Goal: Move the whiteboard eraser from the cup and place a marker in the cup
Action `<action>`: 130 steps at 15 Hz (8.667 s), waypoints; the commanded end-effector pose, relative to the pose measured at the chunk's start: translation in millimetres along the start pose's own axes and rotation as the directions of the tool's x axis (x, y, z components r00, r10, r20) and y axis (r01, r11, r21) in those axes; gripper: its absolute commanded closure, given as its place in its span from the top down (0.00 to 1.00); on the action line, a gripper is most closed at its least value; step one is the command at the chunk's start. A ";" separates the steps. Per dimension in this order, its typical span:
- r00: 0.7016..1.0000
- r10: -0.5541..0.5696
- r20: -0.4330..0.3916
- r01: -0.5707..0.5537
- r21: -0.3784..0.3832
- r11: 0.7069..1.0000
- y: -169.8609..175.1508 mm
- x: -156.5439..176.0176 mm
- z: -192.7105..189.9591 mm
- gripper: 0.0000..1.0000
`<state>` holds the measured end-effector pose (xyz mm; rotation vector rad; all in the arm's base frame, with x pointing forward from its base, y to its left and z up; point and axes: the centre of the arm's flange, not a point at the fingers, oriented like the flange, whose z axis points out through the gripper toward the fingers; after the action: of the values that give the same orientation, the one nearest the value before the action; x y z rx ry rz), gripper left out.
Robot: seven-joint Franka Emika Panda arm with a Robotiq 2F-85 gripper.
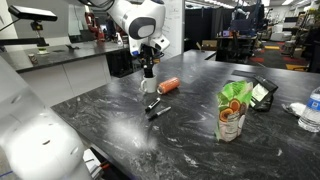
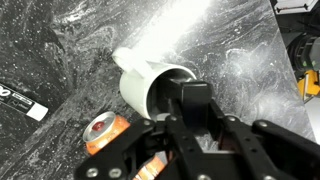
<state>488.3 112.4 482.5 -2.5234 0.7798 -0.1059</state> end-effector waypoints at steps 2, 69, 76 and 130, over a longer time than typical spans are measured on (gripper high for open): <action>0.996 -0.035 -0.083 0.035 -0.006 0.999 -17.1 -9.1 -35.6 0.07; 0.751 -0.553 0.363 0.660 -0.373 0.652 109.8 4.1 50.7 1.00; 0.635 -0.637 0.437 0.771 -0.304 0.560 118.1 10.7 74.2 1.00; 0.765 -0.580 0.280 0.644 -0.347 0.682 -13.8 16.0 42.0 0.04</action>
<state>529.6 121.7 433.0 -3.0773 -0.1944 0.1984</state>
